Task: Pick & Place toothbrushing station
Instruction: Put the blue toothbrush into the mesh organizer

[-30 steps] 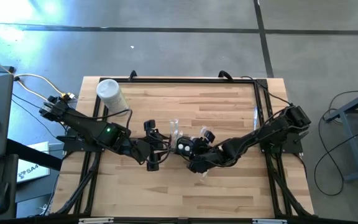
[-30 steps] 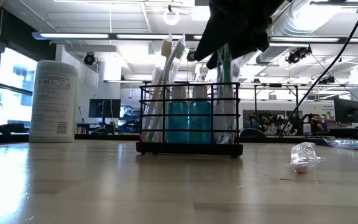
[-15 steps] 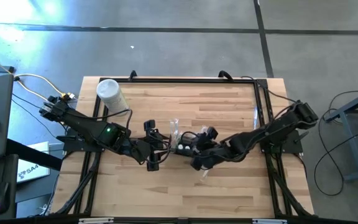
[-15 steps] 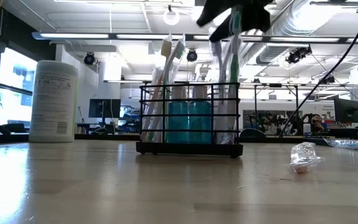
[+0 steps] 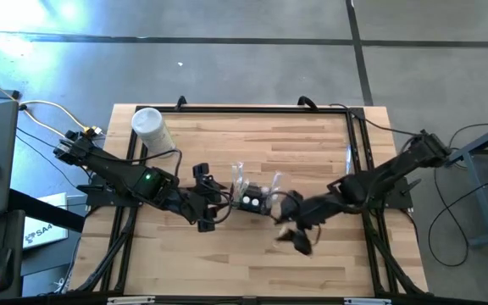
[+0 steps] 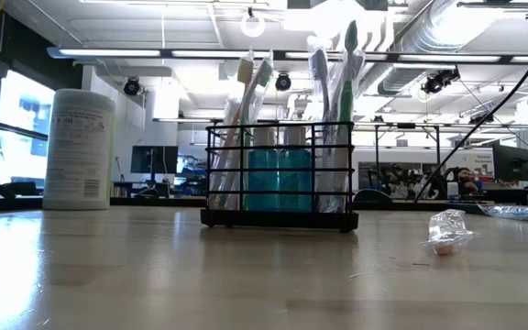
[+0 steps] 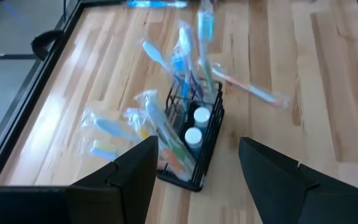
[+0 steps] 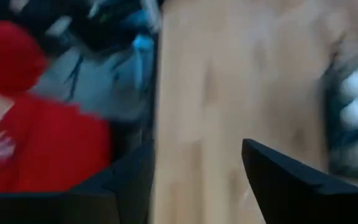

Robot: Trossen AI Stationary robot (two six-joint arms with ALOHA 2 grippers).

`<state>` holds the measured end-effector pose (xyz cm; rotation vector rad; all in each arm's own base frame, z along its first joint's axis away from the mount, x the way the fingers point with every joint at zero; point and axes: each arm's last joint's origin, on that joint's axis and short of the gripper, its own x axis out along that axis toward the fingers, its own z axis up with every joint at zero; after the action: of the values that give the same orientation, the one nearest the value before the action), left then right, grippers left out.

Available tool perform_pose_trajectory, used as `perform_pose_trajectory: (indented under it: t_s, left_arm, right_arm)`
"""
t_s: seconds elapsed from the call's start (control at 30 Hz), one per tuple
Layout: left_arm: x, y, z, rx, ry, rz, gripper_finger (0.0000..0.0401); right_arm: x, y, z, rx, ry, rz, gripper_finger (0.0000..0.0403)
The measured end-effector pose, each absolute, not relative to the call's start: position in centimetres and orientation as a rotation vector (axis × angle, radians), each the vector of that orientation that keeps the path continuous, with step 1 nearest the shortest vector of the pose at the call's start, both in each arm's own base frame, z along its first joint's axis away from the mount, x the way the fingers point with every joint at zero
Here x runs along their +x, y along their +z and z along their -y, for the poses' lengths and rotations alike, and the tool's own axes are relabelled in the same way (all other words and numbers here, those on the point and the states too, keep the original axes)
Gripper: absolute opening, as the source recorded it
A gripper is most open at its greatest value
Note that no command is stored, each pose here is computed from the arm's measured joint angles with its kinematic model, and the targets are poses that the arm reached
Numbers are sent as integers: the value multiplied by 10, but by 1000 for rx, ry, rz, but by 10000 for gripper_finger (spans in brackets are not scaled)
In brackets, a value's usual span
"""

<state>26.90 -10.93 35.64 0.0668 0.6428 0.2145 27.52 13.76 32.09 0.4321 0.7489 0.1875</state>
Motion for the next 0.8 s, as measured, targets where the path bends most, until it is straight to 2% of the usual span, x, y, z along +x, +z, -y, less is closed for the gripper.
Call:
perform_pose_trajectory:
  t_s: [0.1,0.17,0.33,0.43,0.5,0.6,0.8]
  left_arm:
    - [268,355,109,67,220,-661,221]
    - [268,355,109,68,221,-662,221]
    - [268,355,109,69,220,-662,221]
    - [268,355,109,70,220,-662,221]
    - [268,355,109,70,220,-662,221]
    - [268,355,109,69,221,-662,221]
    - [268,354,110,50,191,-672,221]
  right_arm:
    - [261,314,-141,494,156,-906,230]
    - [250,304,-137,530,25,-1038,226]
    - [216,287,-108,561,-550,-1302,214]
    - [202,287,-89,565,-853,-1344,209]
    - [199,288,-77,558,-991,-1334,208]
    - [203,288,-59,574,-1030,-1289,207]
    - [190,279,-3,627,-1171,-1329,207]
